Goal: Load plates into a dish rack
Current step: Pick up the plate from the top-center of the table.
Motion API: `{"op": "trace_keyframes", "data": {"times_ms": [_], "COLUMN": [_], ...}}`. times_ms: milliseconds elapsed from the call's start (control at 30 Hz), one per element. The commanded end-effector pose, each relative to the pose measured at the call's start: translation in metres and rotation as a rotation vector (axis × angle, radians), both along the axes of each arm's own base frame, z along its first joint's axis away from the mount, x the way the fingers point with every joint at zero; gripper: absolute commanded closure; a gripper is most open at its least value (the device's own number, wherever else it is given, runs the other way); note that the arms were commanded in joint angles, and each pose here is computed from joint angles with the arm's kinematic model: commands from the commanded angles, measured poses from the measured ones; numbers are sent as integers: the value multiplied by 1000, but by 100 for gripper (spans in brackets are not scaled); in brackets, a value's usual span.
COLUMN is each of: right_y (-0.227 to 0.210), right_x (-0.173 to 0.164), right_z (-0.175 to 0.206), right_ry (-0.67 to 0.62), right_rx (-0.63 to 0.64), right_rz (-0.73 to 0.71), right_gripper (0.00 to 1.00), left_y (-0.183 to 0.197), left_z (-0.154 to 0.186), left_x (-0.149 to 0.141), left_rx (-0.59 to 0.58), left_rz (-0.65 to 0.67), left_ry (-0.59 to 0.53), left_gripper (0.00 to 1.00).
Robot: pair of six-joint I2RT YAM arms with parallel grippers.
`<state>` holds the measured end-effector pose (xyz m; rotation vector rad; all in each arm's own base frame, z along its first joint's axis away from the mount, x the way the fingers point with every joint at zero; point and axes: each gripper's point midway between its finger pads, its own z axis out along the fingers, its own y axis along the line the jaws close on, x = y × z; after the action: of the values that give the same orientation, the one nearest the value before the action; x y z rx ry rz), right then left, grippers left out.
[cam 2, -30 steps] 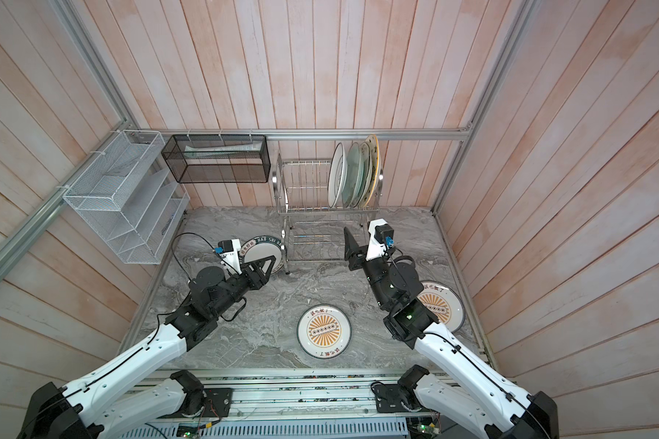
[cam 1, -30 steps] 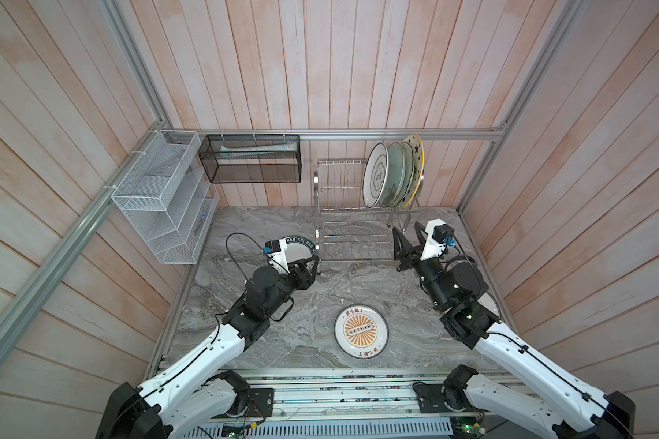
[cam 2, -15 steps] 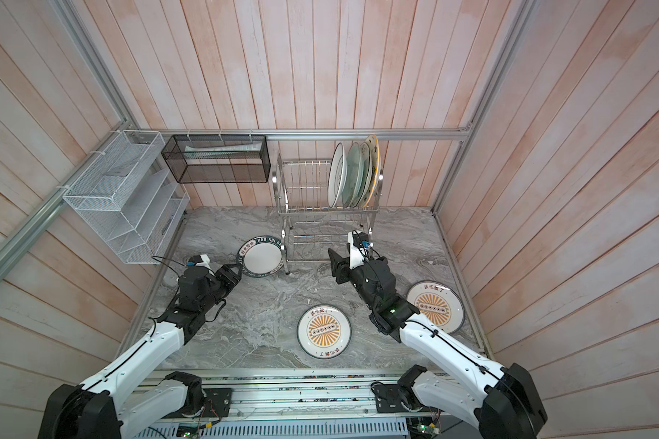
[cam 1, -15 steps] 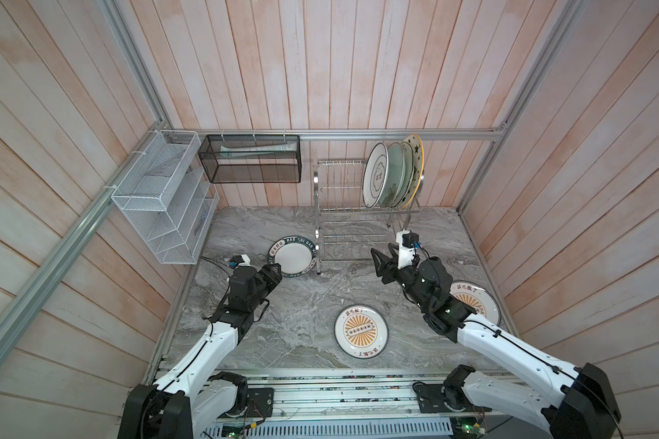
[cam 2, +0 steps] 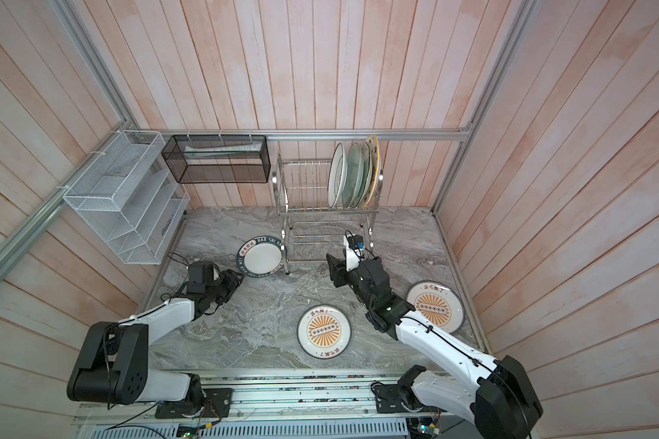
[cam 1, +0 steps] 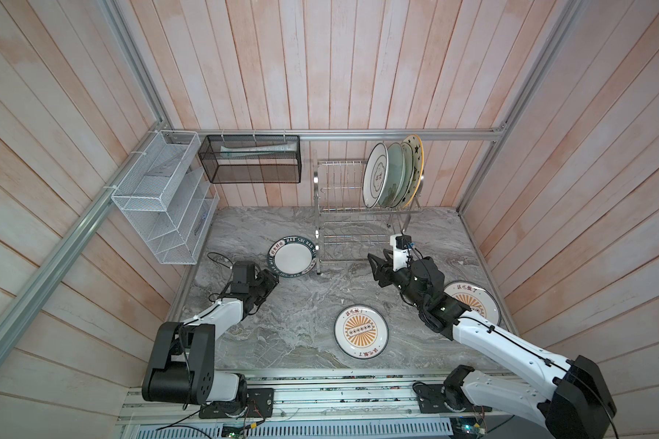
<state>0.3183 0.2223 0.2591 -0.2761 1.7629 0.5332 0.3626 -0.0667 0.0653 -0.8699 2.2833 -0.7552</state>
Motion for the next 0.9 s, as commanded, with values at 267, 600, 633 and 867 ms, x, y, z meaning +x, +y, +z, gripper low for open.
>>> {"op": "trace_keyframes", "data": {"times_ms": [267,600,633,867], "right_y": [-8,-15,-16,-21], "right_x": [-8,-14,-15,-18], "right_z": [9,8,8,1], "right_ry": [-12,-24,-26,-23], "right_rx": [4,-7,-6,-14], "right_rz": [-4,-16,-17,-27], "right_gripper": [44,44,44,43], "left_y": [4,2,1,-1], "left_z": [-2,-27,-29,-36], "left_x": [32,44,45,49], "left_rx": [12,8,2,-24], "left_rz": [-77,-94,-95,-92], "left_ry": [-25,38,42,54], "left_gripper": [42,43,44,48]}}
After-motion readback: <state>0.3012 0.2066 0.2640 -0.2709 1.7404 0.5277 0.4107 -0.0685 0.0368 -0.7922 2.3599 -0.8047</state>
